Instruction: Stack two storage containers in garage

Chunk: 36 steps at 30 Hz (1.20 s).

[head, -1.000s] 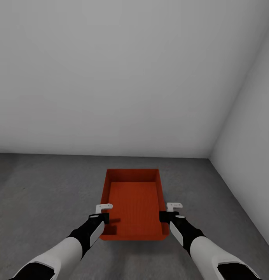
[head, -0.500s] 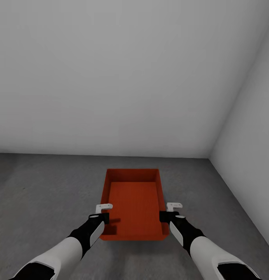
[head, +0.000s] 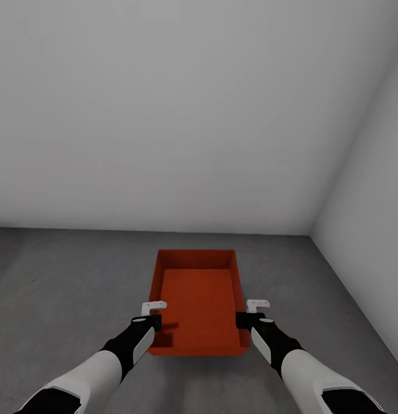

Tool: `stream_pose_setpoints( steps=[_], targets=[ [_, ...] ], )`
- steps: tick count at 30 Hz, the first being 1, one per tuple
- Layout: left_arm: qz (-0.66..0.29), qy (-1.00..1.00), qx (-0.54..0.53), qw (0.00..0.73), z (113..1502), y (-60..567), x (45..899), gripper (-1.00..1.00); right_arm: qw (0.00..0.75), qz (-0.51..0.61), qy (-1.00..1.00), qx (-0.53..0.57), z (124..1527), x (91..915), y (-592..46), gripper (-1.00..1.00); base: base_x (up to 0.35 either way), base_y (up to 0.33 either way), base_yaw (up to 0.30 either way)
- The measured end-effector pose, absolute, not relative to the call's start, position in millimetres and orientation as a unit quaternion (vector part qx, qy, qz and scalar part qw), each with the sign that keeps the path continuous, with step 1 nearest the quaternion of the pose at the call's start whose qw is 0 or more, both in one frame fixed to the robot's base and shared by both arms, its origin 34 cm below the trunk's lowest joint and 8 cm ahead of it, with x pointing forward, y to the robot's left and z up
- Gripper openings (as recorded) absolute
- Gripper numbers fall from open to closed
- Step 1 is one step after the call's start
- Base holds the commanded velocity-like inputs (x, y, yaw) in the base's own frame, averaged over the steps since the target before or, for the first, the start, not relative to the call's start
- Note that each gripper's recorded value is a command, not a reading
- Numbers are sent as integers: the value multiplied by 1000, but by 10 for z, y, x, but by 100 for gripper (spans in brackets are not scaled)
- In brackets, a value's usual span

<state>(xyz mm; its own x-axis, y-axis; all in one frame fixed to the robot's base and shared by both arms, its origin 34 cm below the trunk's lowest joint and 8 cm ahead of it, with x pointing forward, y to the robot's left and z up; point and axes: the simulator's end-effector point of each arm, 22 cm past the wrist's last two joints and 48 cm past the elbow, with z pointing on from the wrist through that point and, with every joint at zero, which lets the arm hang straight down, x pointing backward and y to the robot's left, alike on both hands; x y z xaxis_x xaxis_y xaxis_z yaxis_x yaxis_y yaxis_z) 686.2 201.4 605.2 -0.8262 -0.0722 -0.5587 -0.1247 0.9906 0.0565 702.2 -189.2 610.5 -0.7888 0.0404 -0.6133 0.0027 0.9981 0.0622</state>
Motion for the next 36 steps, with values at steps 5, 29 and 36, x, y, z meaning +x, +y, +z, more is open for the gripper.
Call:
stream_pose_setpoints(
  steps=[5, 29, 36],
  targets=[
    [45, 955, -51, 290, 6051, 2015, 6861, -100, 325, 29, 945, 11, 6105, 7021, -1892, -100, 262, 0, 0],
    [45, 955, -52, 290, 6045, 2013, 6860, -100, 324, 29, 945, 11, 6100, 7022, -1894, -100, 16, -52, 0],
    [45, 955, -52, 290, 6046, 2009, 6861, -100, 325, 29, 945, 11, 6101, 7024, -1899, -100, 0, -150, 0]
  ],
)
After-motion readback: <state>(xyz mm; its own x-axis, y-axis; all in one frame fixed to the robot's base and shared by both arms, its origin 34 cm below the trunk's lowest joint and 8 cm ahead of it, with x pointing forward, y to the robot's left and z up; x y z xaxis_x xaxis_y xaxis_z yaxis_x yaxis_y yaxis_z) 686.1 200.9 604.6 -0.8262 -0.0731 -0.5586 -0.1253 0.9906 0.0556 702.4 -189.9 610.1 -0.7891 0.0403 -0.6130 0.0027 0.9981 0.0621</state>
